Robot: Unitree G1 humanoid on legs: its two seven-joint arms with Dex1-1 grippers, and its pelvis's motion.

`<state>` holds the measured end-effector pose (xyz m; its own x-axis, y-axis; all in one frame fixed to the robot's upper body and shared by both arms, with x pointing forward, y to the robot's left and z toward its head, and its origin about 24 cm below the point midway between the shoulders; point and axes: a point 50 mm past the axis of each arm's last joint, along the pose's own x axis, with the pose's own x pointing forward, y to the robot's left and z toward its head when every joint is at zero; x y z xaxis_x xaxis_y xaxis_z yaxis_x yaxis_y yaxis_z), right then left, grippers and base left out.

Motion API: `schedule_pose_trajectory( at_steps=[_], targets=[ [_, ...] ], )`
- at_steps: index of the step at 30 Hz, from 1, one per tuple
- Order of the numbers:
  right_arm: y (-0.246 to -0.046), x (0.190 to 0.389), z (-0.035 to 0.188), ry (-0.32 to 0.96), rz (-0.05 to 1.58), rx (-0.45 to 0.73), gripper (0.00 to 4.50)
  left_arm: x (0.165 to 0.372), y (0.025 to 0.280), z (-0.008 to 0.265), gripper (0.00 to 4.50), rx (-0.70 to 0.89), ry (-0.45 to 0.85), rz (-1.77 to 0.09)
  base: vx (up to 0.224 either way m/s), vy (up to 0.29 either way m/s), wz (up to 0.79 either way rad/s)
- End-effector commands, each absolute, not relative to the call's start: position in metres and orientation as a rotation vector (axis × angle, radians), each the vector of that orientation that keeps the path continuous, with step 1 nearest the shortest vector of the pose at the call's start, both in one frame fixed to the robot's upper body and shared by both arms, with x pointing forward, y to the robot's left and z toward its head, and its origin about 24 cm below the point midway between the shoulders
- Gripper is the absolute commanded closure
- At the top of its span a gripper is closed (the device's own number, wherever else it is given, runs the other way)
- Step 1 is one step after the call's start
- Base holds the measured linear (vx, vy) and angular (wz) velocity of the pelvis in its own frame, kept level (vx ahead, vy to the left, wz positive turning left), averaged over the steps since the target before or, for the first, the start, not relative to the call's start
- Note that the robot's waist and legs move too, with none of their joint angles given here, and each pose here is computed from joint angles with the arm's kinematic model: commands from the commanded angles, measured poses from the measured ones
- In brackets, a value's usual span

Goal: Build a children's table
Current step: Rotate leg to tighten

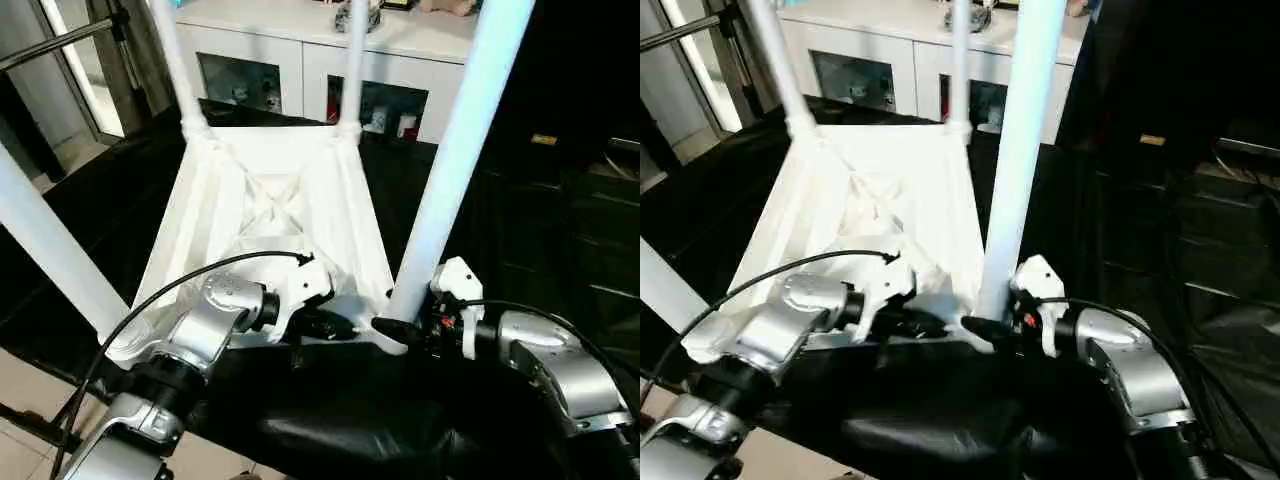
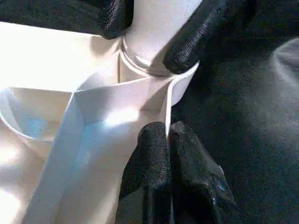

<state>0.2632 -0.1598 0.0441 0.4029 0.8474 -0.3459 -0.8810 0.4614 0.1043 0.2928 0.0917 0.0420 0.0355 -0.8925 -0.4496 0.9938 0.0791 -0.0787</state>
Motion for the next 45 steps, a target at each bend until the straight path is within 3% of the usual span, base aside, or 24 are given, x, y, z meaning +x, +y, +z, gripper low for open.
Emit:
schedule_pose_trajectory(
  at_steps=[1, 10, 14, 19, 25, 26, 28, 32, 35, 37, 39, 41, 42, 43, 45],
  targets=[
    [-0.144, 0.251, 0.032, 0.442, 1.203, -0.06, 2.19, 0.289, 0.074, 0.055, 4.5, 0.273, 0.337, -1.568, 0.0, 0.0, 0.0],
    [-0.136, 0.249, 0.025, 0.467, 1.119, -0.019, 2.37, 0.301, 0.072, 0.055, 4.5, 0.264, 0.326, -1.412, 0.0, 0.0, 0.0],
    [-0.129, 0.265, 0.005, 0.514, 0.803, -0.029, 2.44, 0.318, 0.062, 0.054, 4.5, 0.261, 0.318, -1.221, 0.0, 0.0, 0.0],
    [-0.116, 0.277, -0.002, 0.521, 0.589, 0.031, 2.49, 0.326, 0.046, 0.056, 4.5, 0.246, 0.3, -1.107, 0.0, 0.0, 0.0],
    [-0.098, 0.277, 0.002, 0.447, 0.626, 0.055, 2.49, 0.325, 0.03, 0.057, 4.5, 0.244, 0.262, -1.114, 0.0, 0.0, 0.0],
    [-0.097, 0.277, 0.002, 0.452, 0.633, 0.072, 1.94, 0.324, 0.03, 0.057, 4.5, 0.247, 0.26, -1.117, 0.0, 0.0, 0.0],
    [-0.097, 0.275, 0.003, 0.458, 0.652, 0.121, 1.81, 0.323, 0.03, 0.056, 4.5, 0.259, 0.255, -1.134, 0.0, 0.0, 0.0],
    [-0.105, 0.276, 0.008, 0.414, 0.669, 0.041, 1.45, 0.32, 0.033, 0.054, 4.5, 0.267, 0.25, -1.164, 0.0, 0.0, 0.0],
    [-0.119, 0.276, 0.012, 0.39, 0.708, -0.01, 1.45, 0.319, 0.035, 0.053, 4.5, 0.282, 0.249, -1.179, 0.0, 0.0, 0.0],
    [-0.133, 0.273, 0.016, 0.385, 0.75, -0.051, 1.45, 0.318, 0.037, 0.052, 4.5, 0.286, 0.251, -1.186, 0.0, 0.0, 0.0],
    [-0.161, 0.271, 0.023, 0.378, 0.756, -0.088, 1.45, 0.318, 0.038, 0.052, 4.5, 0.294, 0.249, -1.19, 0.0, 0.0, 0.0],
    [-0.17, 0.27, 0.026, 0.376, 0.753, -0.09, 1.45, 0.318, 0.039, 0.052, 4.5, 0.298, 0.245, -1.194, 0.0, 0.0, 0.0],
    [-0.19, 0.266, 0.031, 0.383, 0.767, -0.111, 1.45, 0.317, 0.039, 0.052, 4.5, 0.303, 0.236, -1.215, 0.0, 0.0, 0.0],
    [-0.191, 0.265, 0.031, 0.384, 0.768, -0.113, 1.45, 0.316, 0.039, 0.052, 4.5, 0.303, 0.235, -1.217, 0.0, 0.0, 0.0],
    [-0.211, 0.257, 0.039, 0.398, 0.801, -0.123, 1.45, 0.314, 0.038, 0.053, 4.5, 0.301, 0.226, -1.243, 0.0, 0.0, 0.0]
  ],
)
